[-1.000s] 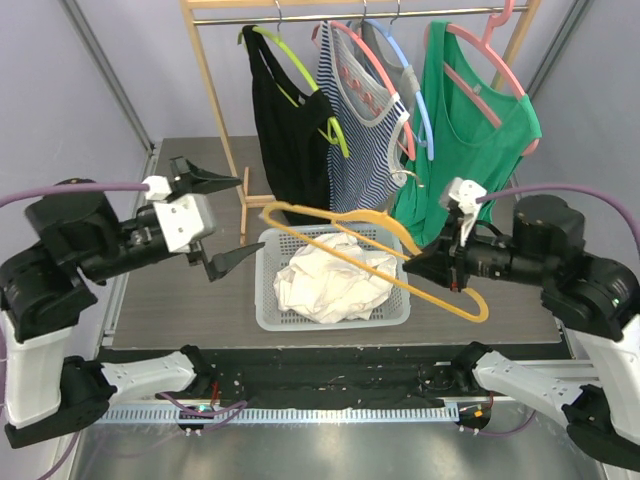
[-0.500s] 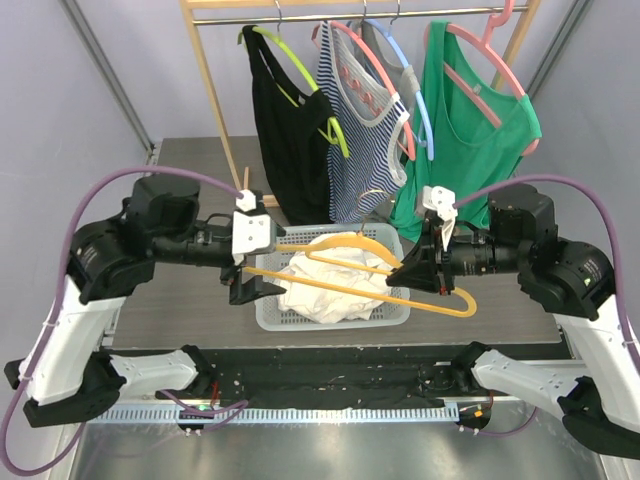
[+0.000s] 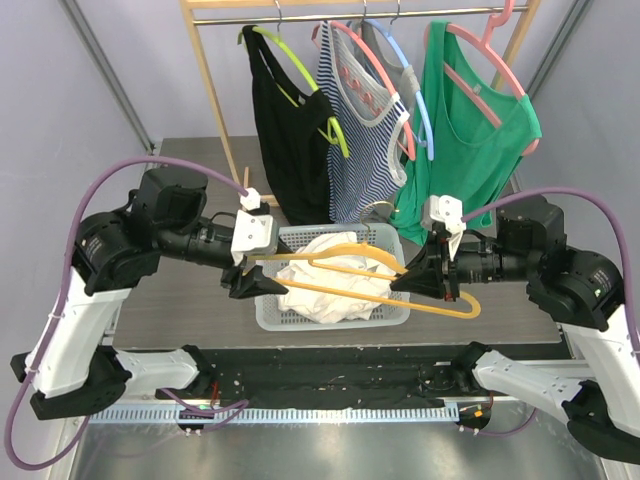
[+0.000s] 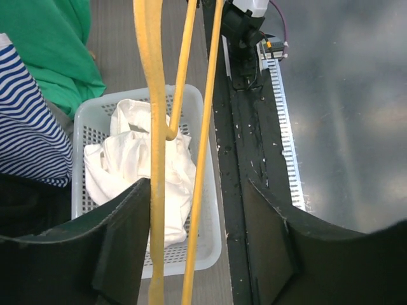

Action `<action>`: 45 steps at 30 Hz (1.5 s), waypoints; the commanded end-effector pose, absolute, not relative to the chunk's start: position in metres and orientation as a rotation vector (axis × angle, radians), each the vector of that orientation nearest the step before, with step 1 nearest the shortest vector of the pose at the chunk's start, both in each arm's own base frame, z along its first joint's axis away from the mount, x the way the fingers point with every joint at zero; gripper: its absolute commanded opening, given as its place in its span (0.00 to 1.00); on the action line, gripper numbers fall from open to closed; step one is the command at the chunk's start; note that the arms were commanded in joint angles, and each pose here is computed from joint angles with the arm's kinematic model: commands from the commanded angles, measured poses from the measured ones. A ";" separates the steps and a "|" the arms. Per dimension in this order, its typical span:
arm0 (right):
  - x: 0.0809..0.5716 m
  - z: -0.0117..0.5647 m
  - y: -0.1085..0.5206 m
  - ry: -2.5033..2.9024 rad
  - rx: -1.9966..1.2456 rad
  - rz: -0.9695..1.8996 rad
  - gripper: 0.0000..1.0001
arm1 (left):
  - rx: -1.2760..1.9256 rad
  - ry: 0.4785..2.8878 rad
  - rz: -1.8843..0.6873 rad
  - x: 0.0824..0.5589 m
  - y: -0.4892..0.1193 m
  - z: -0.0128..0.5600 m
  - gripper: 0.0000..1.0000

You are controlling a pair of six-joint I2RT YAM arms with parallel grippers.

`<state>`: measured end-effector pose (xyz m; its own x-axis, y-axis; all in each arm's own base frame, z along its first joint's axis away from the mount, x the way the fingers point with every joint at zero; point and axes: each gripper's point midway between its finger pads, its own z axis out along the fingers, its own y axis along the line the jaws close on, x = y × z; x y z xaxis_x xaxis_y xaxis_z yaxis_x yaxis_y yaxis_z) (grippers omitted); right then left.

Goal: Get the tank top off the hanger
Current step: Place the hanger at the clothesline.

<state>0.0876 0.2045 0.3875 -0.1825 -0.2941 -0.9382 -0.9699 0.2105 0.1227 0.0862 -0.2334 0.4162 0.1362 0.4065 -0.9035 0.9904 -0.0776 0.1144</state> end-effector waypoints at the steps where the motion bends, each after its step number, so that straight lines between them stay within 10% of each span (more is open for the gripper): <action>1: 0.090 0.405 0.206 1.553 -1.202 0.982 0.01 | 1.627 1.397 -0.984 0.079 -0.235 0.417 0.57; 9: 0.090 0.404 0.206 1.550 -1.210 0.982 0.01 | 1.638 1.427 -0.989 0.079 -0.235 0.411 0.54; 15: 0.092 0.403 0.204 1.554 -1.201 0.958 0.01 | 1.611 1.455 -0.976 0.084 -0.236 0.411 0.00; 21: 0.101 0.405 0.201 1.560 -1.146 0.908 0.03 | 1.597 1.455 -0.957 0.086 -0.236 0.412 0.00; 28: 0.123 0.423 0.187 1.516 -0.967 0.784 0.68 | 1.529 1.445 -0.807 0.099 -0.219 0.423 0.00; 45: 0.164 0.480 0.119 1.409 -0.374 0.560 0.75 | 0.845 1.693 -0.117 0.157 -0.080 0.404 0.00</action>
